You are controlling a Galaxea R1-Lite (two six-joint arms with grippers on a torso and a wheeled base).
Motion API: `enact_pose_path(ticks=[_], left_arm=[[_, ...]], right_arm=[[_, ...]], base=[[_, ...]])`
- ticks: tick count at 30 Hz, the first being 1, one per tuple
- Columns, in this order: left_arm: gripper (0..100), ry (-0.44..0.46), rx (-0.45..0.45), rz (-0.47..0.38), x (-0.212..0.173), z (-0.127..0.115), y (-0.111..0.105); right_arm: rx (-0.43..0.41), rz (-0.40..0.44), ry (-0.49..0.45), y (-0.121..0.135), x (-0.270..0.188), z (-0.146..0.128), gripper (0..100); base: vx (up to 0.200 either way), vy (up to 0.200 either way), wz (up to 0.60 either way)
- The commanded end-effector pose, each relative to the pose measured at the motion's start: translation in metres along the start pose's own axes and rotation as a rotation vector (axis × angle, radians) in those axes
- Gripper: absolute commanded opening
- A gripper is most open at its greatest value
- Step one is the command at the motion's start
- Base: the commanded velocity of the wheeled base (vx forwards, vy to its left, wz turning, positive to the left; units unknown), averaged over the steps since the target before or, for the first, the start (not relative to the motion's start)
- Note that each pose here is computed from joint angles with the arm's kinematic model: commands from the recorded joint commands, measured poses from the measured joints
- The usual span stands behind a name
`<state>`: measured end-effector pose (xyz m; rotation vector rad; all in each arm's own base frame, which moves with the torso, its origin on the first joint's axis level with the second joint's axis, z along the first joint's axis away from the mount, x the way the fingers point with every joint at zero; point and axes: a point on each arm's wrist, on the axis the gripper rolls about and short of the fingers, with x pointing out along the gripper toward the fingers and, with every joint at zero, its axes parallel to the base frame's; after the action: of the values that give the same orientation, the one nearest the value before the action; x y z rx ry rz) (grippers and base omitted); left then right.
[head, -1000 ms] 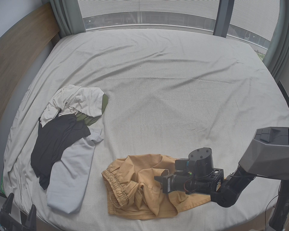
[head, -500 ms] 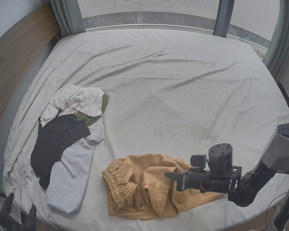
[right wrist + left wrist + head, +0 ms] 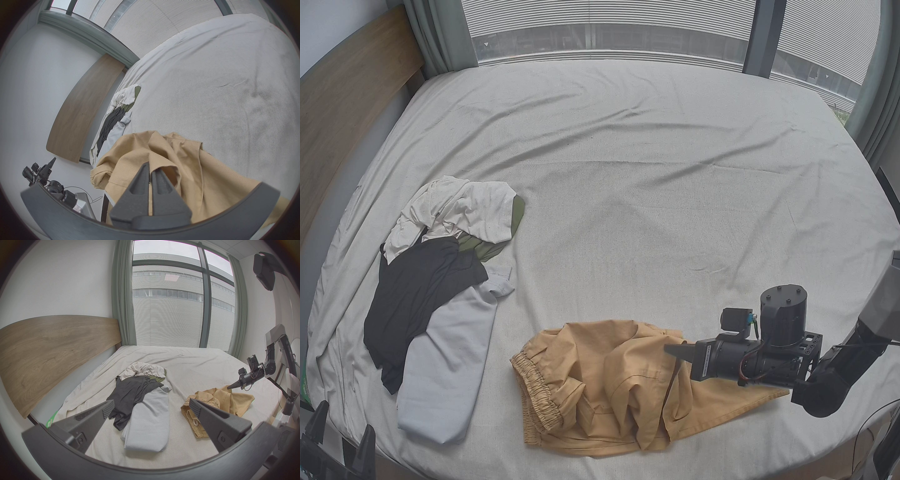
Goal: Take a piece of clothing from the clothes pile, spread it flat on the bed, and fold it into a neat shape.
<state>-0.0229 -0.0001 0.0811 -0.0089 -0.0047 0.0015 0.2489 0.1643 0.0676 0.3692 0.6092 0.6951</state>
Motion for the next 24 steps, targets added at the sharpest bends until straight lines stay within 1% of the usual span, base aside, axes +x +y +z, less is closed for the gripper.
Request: enact_pose_path(ticks=[1, 4, 8, 9, 13, 16, 20, 24], left_arm=[[100, 0.005, 0.0, 0.0, 0.0, -0.005, 0.0], [100, 0.003, 0.0, 0.0, 0.0, -0.005, 0.0], [100, 0.003, 0.0, 0.0, 0.0, -0.005, 0.0], [100, 0.005, 0.0, 0.0, 0.0, -0.005, 0.0], [100, 0.003, 0.0, 0.0, 0.0, -0.005, 0.0], [100, 0.005, 0.0, 0.0, 0.0, -0.005, 0.0], [100, 0.005, 0.0, 0.0, 0.0, -0.005, 0.0], [100, 0.003, 0.0, 0.002, 0.0, -0.005, 0.0]], right_arm=[[0.005, 0.003, 0.003, -0.002, 0.0, 0.0, 0], [0.001, 0.01, -0.005, -0.001, 0.0, 0.001, 0], [-0.001, 0.047, -0.027, 0.0, 0.001, 0.0, 0], [-0.002, 0.05, -0.024, 0.0, 0.001, -0.003, 100], [0.003, 0.05, -0.015, -0.001, 0.003, -0.007, 100], [0.004, 0.049, 0.006, -0.002, 0.007, -0.014, 100], [-0.008, 0.076, 0.006, 0.001, 0.013, -0.022, 100], [-0.003, 0.109, 0.016, 0.01, 0.012, -0.03, 100]], base=[[0.0, 0.0, 0.0], [0.0, 0.0, 0.0], [0.0, 0.0, 0.0], [0.0, 0.0, 0.0], [0.0, 0.0, 0.0], [0.0, 0.0, 0.0], [0.0, 0.0, 0.0], [0.0, 0.0, 0.0]])
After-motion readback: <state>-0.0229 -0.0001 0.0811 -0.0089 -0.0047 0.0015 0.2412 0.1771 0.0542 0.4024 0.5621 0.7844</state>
